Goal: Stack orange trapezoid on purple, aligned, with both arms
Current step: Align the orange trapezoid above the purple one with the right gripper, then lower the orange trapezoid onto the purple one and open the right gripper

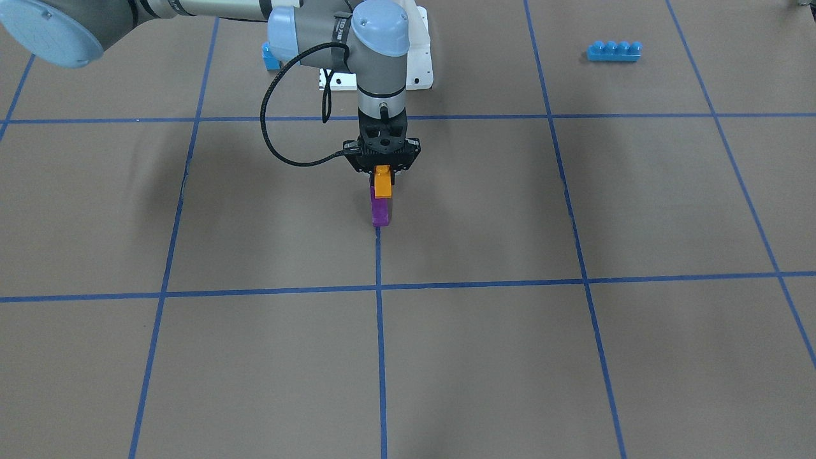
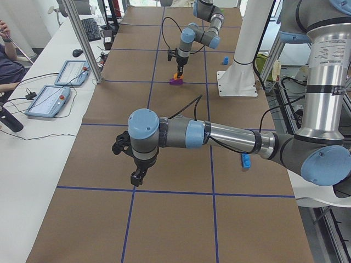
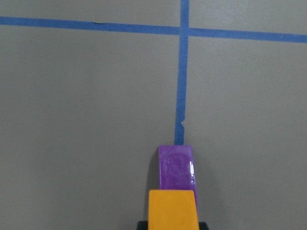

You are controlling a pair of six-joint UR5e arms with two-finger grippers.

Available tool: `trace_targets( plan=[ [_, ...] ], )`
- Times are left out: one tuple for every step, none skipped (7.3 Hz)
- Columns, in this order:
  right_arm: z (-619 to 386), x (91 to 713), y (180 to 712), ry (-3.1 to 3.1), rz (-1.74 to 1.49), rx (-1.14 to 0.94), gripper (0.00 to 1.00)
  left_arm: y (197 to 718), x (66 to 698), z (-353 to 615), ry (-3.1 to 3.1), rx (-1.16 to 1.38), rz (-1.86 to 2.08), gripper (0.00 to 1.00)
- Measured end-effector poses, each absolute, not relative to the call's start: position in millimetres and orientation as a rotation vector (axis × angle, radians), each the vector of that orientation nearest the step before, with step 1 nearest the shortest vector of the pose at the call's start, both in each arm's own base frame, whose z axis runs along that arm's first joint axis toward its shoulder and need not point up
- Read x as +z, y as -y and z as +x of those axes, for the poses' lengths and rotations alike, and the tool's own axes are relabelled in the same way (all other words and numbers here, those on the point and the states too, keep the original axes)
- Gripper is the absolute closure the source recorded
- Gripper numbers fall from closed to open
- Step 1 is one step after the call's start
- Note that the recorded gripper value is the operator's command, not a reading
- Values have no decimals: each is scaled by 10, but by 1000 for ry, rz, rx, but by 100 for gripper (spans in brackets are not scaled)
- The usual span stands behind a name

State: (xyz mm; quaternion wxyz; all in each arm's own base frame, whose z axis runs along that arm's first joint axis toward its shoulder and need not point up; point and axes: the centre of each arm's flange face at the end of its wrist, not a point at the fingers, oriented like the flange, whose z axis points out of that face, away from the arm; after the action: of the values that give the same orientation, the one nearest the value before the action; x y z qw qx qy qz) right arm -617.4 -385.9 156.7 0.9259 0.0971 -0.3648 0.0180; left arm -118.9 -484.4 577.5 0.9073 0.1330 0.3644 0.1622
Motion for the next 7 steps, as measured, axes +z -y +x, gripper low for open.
trace_targets(
  plan=[
    [-6166, 1567, 3850, 748, 199, 36, 100, 4844, 5772, -1189, -752, 335, 276, 0],
    [-6156, 1553, 3845, 750, 201, 36, 100, 4844, 5771, -1189, -752, 335, 276, 0],
    [-6152, 1549, 3845, 750, 201, 36, 100, 4844, 5769, -1189, -752, 335, 276, 0],
    [-6150, 1551, 3846, 750, 202, 37, 100, 4843, 5764, -1189, -752, 335, 276, 0],
    [-6153, 1563, 3852, 747, 206, 39, 100, 4845, 5759, -1189, -752, 335, 277, 0],
    [-6156, 1585, 3863, 742, 213, 42, 100, 4847, 5751, -1189, -752, 335, 278, 0],
    [-6163, 1608, 3862, 738, 217, 44, 100, 4849, 5748, -1187, -751, 335, 278, 0]
  ],
)
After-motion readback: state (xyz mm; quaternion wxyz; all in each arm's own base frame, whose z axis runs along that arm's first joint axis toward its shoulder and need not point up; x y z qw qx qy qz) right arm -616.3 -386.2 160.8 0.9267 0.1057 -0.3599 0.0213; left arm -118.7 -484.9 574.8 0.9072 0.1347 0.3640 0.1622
